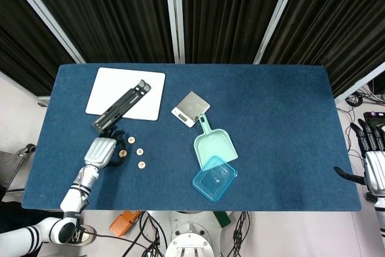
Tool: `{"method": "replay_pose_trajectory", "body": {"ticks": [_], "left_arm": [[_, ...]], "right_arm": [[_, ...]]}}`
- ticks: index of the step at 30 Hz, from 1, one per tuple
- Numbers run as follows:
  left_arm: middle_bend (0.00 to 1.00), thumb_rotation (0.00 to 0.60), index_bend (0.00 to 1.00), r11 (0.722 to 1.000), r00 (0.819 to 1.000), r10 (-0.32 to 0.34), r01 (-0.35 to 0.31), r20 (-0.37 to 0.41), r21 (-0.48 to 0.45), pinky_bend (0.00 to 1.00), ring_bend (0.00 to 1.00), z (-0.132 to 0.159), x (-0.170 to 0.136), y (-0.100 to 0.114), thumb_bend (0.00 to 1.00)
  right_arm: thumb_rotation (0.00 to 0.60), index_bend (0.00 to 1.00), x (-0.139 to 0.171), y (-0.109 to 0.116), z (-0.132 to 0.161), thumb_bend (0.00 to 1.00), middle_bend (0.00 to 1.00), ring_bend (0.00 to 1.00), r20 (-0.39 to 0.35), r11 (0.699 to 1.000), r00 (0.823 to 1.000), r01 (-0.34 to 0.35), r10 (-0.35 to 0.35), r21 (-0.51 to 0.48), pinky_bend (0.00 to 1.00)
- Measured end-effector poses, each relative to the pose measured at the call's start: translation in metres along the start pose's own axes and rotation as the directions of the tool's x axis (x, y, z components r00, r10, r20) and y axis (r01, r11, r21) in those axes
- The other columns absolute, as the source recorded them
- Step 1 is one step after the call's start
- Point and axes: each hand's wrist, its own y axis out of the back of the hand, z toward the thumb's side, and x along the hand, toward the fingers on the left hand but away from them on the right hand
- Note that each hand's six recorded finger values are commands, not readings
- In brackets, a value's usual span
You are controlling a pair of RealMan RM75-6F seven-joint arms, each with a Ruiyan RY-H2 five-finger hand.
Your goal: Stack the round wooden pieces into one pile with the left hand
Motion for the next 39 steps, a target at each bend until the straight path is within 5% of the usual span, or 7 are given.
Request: {"method": "replay_pose_trajectory", "body": {"ticks": [32, 39], "left_arm": [[0.15, 0.600, 0.42, 1.000, 1.000, -0.005, 0.005, -0.013, -0.001, 0.03, 0.00, -0.004, -0.004, -0.003, 0.32], [0.15, 0.600, 0.42, 0.999, 0.999, 0.035, -0.035, 0.000, -0.019, 0.03, 0.00, 0.003, -0.008, 0.007, 0.32]], "right_arm": [[0.600, 0.00, 0.002, -0.001, -0.004, 0.03, 0.03, 0.00, 0.013, 1.000, 1.000, -0.008, 0.008, -0.012, 0.06], [0.600, 0.00, 0.003, 0.001, -0.004, 0.03, 0.03, 0.00, 0.013, 1.000, 1.000, 0.002, -0.002, -0.012, 0.06]]}}
